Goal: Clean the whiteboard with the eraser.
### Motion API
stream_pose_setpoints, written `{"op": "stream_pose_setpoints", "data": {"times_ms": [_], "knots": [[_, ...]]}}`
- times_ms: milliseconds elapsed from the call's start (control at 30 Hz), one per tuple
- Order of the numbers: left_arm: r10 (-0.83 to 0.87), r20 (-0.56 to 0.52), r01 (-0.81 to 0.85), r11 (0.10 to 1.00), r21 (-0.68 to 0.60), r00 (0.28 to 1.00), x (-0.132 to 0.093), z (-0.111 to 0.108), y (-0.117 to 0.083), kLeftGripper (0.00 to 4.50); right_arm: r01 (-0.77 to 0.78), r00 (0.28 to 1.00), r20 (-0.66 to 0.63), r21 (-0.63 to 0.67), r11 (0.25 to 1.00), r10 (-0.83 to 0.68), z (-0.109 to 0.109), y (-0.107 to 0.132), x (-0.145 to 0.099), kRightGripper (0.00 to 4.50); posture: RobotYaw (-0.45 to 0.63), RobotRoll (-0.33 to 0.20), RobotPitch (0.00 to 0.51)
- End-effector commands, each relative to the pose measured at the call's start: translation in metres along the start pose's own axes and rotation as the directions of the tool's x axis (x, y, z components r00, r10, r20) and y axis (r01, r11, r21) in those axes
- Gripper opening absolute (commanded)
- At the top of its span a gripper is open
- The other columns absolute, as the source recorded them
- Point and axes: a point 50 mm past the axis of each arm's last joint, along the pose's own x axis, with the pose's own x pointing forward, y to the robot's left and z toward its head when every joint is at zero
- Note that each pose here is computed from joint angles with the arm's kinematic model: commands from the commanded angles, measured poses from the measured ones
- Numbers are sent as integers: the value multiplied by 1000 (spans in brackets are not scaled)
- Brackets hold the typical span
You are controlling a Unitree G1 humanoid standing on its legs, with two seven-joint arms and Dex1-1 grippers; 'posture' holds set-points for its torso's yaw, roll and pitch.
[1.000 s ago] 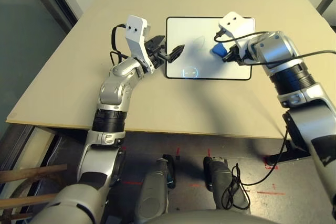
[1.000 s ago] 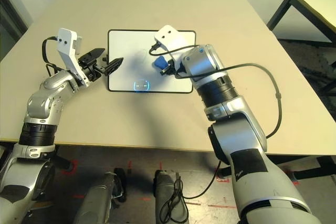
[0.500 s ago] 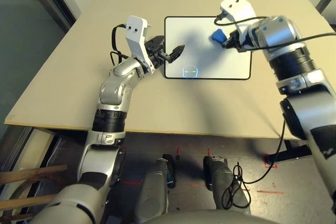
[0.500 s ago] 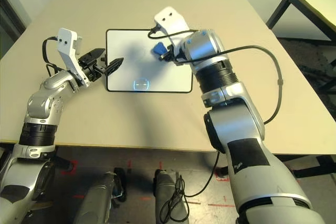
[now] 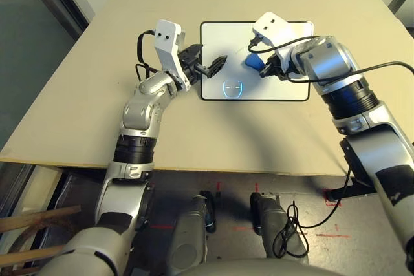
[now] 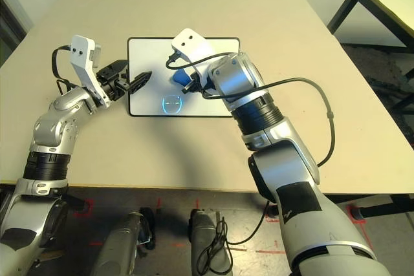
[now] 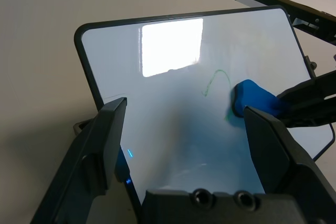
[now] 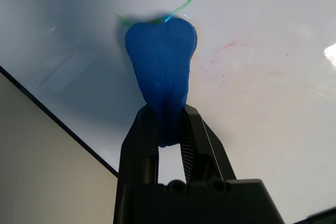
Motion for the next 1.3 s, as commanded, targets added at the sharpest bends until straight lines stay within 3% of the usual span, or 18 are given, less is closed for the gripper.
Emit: {"op": "stream_pose_setpoints", "data": {"times_ms": [33,233,467,600,1033,1167,1300], "knots": [[1,-10,-1,1000,-8,1000,-1,-5,0,4500,82,996,11,40,996,-83,5,-22,-3,511,47,0,213],[1,-9,-1,1000,-5,1000,0,-5,1,4500,124,991,38,47,991,-126,16,-35,-5,510,45,0,210],[2,-5,-2,1000,-3,1000,-1,-3,1,4500,-43,995,-89,-24,999,40,-16,13,10,510,47,0,209],[3,-5,-3,1000,-2,1000,-1,-3,1,4500,-79,990,-121,-49,996,72,-26,24,8,510,49,0,211],[5,-2,-5,1000,-4,1000,0,-3,0,4500,75,997,33,-17,997,-75,27,-19,-11,508,48,0,206],[4,-1,-4,1000,-6,1000,0,-3,-1,4500,37,999,8,-42,998,-37,23,-10,-7,500,48,0,206],[3,0,-3,1000,-6,1000,0,-3,-1,4500,-41,998,-58,-78,996,36,3,10,-1,496,46,0,206]]}}
